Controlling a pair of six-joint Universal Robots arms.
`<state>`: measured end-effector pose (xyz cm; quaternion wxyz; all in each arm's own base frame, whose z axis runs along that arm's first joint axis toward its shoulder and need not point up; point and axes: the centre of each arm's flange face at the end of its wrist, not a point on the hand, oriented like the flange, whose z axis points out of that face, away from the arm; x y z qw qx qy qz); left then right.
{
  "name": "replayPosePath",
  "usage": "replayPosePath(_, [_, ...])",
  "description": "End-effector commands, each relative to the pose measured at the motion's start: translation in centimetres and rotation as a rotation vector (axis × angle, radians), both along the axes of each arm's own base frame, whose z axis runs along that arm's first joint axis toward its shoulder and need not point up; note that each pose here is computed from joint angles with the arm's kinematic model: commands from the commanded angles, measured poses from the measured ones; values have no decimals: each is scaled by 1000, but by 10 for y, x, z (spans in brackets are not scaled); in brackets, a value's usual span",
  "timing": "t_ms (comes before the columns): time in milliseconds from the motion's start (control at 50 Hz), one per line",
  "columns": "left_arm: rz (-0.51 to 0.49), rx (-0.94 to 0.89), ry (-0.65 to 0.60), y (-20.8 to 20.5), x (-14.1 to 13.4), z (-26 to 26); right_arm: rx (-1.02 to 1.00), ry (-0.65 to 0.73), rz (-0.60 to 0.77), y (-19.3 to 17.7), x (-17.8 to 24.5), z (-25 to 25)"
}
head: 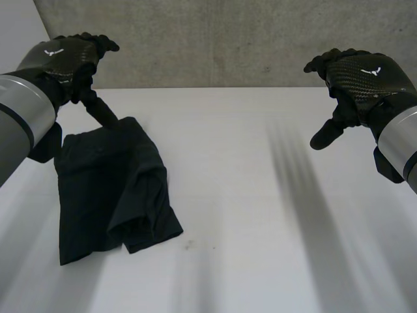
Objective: Fold the shorts.
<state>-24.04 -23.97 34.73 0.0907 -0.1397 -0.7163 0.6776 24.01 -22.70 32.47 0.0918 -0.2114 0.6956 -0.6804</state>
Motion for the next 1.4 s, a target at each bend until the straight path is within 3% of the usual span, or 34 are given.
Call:
replayPosePath(20, [-6, 26, -105, -11, -4, -19, 2, 2, 5, 1, 1, -1])
replayPosePath(320, [-132, 120, -498, -17, -27, -94, 40, 100, 71, -6, 12, -26])
replayPosePath(520, [-216, 273, -571, -24, -50, -170, 157, 182, 96, -3, 16, -72])
replayPosePath(740, [-254, 193, -413, -18, -89, -166, 173, 227, 89, -7, 12, -84])
replayPosePath(900, [-414, 130, -206, 50, -135, -123, 134, 216, 73, -8, 10, -73])
replayPosePath(940, [-495, 150, -145, 77, -146, -117, 123, 210, 69, -8, 10, -69])
replayPosePath(1080, [-694, 288, -142, 145, -155, -137, 112, 198, 1, -24, -7, -65])
replayPosePath(1200, [-665, 274, -138, 143, -143, -128, 118, 199, -1, -26, -8, -67])
replayPosePath(1340, [-321, 183, -63, 41, -94, -94, 119, 200, 0, -26, -8, -68])
replayPosePath(1400, [-239, 152, -54, 9, -80, -88, 119, 200, 0, -26, -8, -69])
